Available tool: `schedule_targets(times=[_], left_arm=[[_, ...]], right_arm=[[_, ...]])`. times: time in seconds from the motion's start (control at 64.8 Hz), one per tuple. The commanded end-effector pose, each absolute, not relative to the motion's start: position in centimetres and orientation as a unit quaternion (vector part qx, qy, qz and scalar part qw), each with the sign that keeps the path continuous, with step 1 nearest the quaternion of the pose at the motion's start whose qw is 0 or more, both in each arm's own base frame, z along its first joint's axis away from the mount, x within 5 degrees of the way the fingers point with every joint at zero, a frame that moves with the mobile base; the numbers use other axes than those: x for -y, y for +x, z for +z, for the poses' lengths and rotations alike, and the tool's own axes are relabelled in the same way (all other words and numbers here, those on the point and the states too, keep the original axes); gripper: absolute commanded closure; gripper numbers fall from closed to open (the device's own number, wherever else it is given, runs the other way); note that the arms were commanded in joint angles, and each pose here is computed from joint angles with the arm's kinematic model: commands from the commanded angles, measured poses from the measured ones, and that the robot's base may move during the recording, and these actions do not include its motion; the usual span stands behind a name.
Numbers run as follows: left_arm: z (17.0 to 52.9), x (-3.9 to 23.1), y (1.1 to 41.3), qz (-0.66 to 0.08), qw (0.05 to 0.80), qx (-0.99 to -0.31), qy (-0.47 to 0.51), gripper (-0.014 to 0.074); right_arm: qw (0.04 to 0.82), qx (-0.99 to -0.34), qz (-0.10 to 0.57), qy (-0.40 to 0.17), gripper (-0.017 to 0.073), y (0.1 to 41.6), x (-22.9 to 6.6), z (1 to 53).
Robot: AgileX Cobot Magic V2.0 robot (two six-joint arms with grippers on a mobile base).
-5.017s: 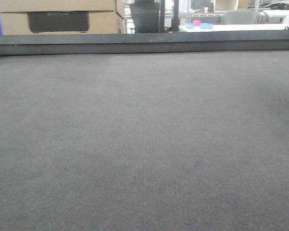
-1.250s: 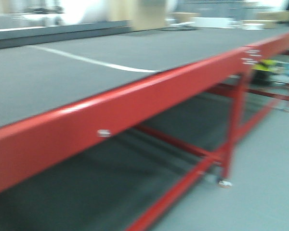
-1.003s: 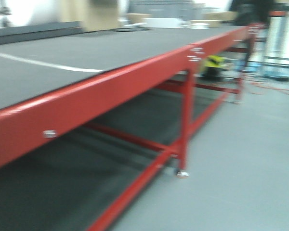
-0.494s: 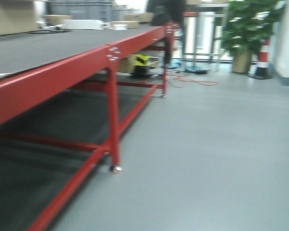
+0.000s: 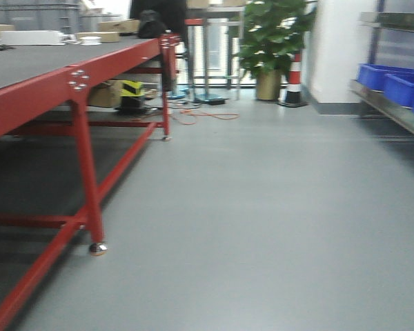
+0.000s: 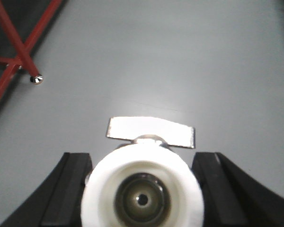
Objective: Place valve from conveyor to right shelf box
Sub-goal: 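Drive the base away from the conveyor to the shelf of blue bins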
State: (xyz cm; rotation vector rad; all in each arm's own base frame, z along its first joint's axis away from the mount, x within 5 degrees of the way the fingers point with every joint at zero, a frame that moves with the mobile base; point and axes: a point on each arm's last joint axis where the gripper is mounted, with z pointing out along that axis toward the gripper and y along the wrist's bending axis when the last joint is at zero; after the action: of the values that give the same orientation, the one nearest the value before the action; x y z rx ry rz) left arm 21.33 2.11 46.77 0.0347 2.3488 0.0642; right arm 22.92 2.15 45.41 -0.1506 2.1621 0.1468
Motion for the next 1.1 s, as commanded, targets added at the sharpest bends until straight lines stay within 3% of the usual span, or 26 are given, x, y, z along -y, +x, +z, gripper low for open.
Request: schedule_targets(times=[0.0, 1.08], left_arm=[[47.56, -1.92, 21.1, 0.023, 0.413, -0.91, 0.014, 0.0705], [47.56, -1.92, 21.1, 0.023, 0.413, -0.91, 0.014, 0.0705]], right_arm=[[0.507, -0.858, 0.056, -0.06, 0.0713, 22.79, -2.05, 46.66], [0.507, -0.858, 0.056, -0.06, 0.0713, 22.79, -2.05, 46.66]])
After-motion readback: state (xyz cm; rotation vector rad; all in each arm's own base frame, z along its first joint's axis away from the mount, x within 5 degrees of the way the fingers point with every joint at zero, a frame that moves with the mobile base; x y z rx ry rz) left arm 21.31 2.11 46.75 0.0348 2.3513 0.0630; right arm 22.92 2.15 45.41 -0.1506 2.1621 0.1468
